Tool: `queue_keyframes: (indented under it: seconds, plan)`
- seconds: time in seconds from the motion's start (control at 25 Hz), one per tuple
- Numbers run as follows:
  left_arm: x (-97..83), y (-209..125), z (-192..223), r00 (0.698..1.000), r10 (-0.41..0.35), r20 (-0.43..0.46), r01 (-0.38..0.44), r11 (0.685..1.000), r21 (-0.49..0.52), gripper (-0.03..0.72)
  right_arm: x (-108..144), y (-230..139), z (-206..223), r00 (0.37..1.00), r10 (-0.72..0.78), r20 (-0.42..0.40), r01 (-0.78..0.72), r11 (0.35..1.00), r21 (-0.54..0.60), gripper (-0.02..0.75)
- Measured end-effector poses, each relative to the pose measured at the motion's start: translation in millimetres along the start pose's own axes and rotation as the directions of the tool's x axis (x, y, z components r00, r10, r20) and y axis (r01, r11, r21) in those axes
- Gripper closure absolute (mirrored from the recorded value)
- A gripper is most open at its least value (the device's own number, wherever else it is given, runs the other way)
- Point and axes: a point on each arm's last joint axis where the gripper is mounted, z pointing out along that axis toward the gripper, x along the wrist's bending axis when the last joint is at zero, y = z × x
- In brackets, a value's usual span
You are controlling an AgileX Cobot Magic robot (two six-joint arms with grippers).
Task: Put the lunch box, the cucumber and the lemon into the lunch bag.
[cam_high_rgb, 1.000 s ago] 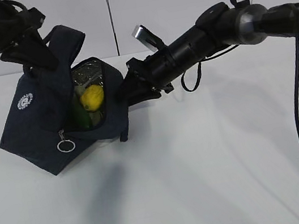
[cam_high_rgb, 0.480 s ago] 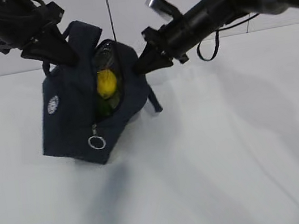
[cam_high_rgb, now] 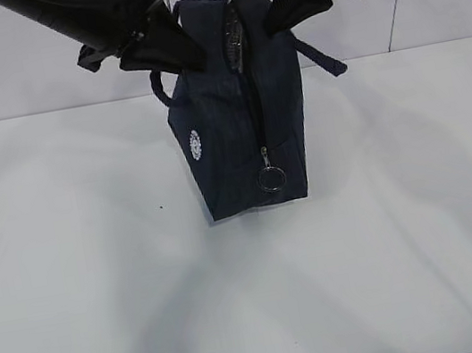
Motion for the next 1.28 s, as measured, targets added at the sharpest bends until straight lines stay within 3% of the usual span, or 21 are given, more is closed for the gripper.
queue_keyframes:
  seconds: [0.28, 0.44, 0.56, 0.68, 0.8, 0.96, 1.12, 1.28]
  plan:
    - [22.0, -1, 30, 0.997, -0.072, 0.009, 0.072, 0.997, 0.027, 0.651, -4, -4, 1, 0.999, 0.030, 0.040, -0.031, 0.999, 0.029, 0.737]
    - [25.9, 1, 33, 0.997, -0.073, -0.006, 0.073, 0.997, 0.008, 0.490, -7, -10, 7, 0.998, 0.049, 0.041, -0.052, 0.997, 0.057, 0.714]
    - [26.2, 2, 33, 0.997, -0.073, -0.009, 0.073, 0.997, -0.002, 0.317, -7, -9, 6, 0.998, 0.051, 0.038, -0.053, 0.997, 0.048, 0.598]
    - [26.5, 3, 33, 0.997, -0.073, -0.012, 0.073, 0.997, -0.012, 0.240, -6, -8, 5, 0.998, 0.051, 0.036, -0.052, 0.998, 0.040, 0.426]
    - [26.9, 3, 33, 0.997, -0.072, -0.015, 0.072, 0.997, -0.018, 0.223, -6, -8, 4, 0.998, 0.050, 0.037, -0.051, 0.998, 0.039, 0.345]
    - [23.7, 7, 25, 0.998, -0.046, -0.041, 0.043, 0.997, -0.057, 0.246, 3, -4, -8, 0.999, 0.034, 0.039, -0.034, 0.999, 0.012, 0.329]
    - [6.4, 13, -5, 0.992, 0.051, -0.118, -0.067, 0.987, -0.144, 0.298, 27, 7, -45, 0.999, -0.019, 0.046, 0.022, 0.997, -0.074, 0.330]
    - [-19.2, 16, -50, 0.964, 0.158, -0.214, -0.208, 0.950, -0.235, 0.314, 66, 12, -98, 0.997, -0.077, 0.027, 0.080, 0.979, -0.187, 0.371]
